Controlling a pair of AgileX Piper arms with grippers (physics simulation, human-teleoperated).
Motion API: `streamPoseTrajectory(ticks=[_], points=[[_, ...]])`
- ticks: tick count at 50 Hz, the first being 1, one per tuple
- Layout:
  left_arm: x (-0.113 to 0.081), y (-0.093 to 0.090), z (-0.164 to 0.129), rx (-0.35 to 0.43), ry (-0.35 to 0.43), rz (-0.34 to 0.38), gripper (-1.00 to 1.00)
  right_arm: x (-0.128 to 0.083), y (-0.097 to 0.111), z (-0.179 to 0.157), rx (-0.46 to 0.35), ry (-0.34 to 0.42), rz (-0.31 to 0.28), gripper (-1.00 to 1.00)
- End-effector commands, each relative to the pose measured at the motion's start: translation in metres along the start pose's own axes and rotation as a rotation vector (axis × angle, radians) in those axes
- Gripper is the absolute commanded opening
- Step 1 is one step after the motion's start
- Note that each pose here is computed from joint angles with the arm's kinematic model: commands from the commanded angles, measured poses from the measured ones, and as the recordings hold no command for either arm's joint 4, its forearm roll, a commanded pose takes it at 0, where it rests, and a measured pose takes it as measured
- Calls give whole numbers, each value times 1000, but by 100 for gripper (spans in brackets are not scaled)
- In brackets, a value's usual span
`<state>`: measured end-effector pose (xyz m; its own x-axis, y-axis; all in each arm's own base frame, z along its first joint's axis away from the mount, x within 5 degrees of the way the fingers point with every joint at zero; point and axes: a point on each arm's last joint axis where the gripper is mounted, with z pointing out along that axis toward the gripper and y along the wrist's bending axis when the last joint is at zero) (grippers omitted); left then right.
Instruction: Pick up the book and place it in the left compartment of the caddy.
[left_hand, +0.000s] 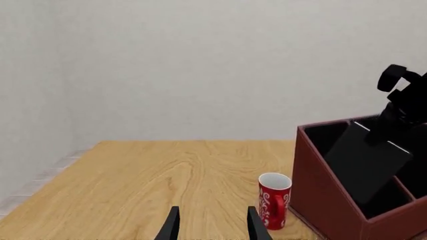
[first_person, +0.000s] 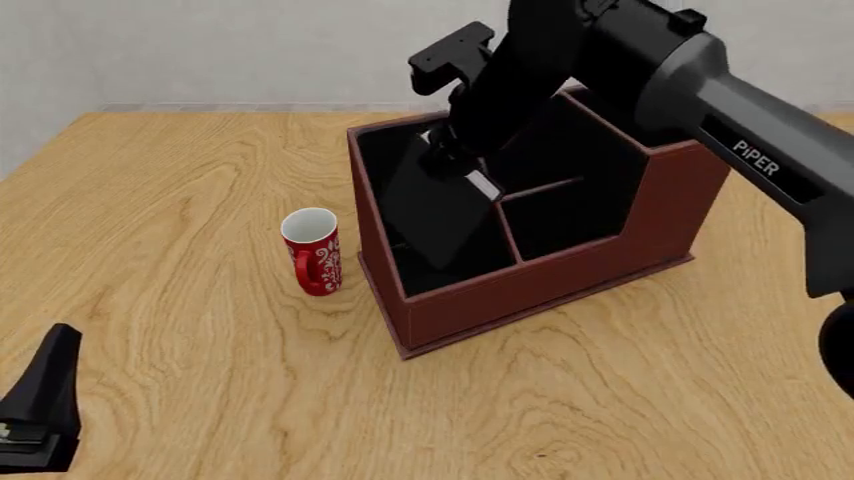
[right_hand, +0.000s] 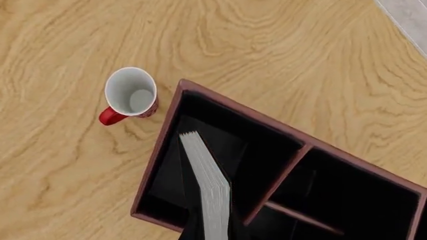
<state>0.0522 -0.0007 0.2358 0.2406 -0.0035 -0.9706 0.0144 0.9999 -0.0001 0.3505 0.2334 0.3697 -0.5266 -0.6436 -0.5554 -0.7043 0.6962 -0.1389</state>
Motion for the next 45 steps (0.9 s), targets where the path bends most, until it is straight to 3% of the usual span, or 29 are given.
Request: streamPoseTrajectory(ticks=[1, 31, 45], points=[[4, 0, 0, 4, 2, 1, 100, 6, 3, 9, 0, -5, 36, -100], [8, 0, 0, 1, 8, 2, 100, 12, 6, 32, -3, 2, 59, -100], [-1, 0, 0, 6, 7, 2, 100, 12, 4, 29, -1, 1, 55, -100]])
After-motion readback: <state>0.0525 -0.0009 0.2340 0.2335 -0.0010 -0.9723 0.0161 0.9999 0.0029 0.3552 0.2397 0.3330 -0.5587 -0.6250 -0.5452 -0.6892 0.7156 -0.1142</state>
